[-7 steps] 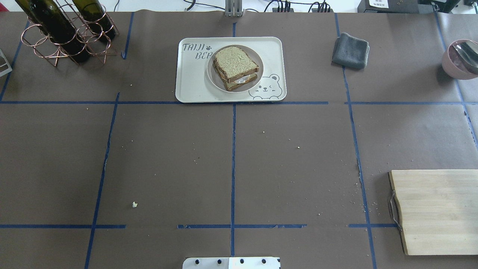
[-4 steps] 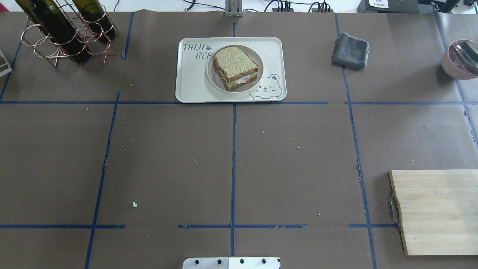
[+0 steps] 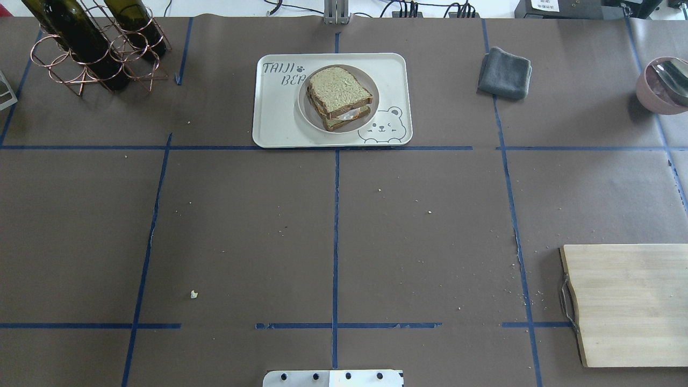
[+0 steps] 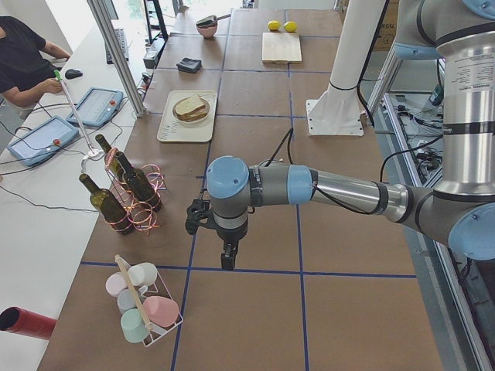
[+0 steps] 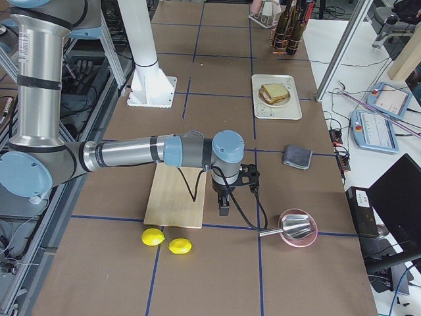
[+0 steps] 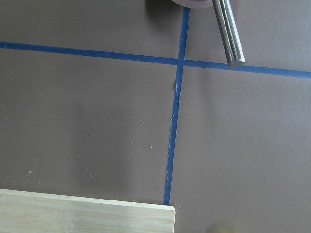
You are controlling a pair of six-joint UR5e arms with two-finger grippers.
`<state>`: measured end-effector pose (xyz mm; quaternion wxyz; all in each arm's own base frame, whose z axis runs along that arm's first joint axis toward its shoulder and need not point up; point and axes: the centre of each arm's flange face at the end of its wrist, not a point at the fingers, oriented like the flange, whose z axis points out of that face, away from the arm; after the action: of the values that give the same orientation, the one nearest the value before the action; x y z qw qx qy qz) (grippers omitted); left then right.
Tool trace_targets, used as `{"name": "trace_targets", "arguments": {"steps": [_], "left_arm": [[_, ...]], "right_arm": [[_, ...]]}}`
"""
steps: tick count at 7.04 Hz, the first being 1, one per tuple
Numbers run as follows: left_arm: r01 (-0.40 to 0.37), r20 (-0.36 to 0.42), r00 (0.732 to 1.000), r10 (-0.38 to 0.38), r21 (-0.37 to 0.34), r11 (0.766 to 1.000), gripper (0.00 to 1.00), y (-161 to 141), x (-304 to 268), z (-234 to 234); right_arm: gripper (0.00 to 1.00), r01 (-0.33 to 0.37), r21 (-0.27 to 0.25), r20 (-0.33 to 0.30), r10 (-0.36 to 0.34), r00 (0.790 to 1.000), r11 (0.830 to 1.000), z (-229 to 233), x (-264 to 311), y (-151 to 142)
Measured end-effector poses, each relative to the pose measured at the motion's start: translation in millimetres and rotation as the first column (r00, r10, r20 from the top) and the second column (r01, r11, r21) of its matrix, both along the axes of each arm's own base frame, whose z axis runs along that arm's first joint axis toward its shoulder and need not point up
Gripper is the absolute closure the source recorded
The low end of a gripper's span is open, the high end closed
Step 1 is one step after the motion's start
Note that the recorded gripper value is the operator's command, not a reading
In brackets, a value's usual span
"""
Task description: Make sandwich and place on tray
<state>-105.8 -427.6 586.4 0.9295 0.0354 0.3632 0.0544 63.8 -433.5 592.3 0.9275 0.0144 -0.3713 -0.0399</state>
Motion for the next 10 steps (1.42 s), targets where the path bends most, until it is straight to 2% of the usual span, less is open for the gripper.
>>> {"name": "trace_targets", "arguments": {"steps": [4,6,10], "left_arm": [[-0.035,-0.004,0.999,0.035,-0.014,0.999,0.0,-20.1,14.3,14.1],[-0.037,-0.007,0.999,0.037,-0.039,0.999,0.0,-4.4,16.0,30.2],[-0.031,-0.011,0.999,0.03,-0.021,0.999,0.0,14.9,15.6,32.2]], "right_arm": [[0.0,-0.002,0.019,0.013,0.002,1.0,1.0,-11.0,-2.3,-0.4],[0.0,-0.002,0.012,0.016,0.001,1.0,1.0,-8.0,-3.1,2.3],[0.0,0.001,-0.021,0.021,-0.001,1.0,1.0,6.5,-4.3,17.0]]}}
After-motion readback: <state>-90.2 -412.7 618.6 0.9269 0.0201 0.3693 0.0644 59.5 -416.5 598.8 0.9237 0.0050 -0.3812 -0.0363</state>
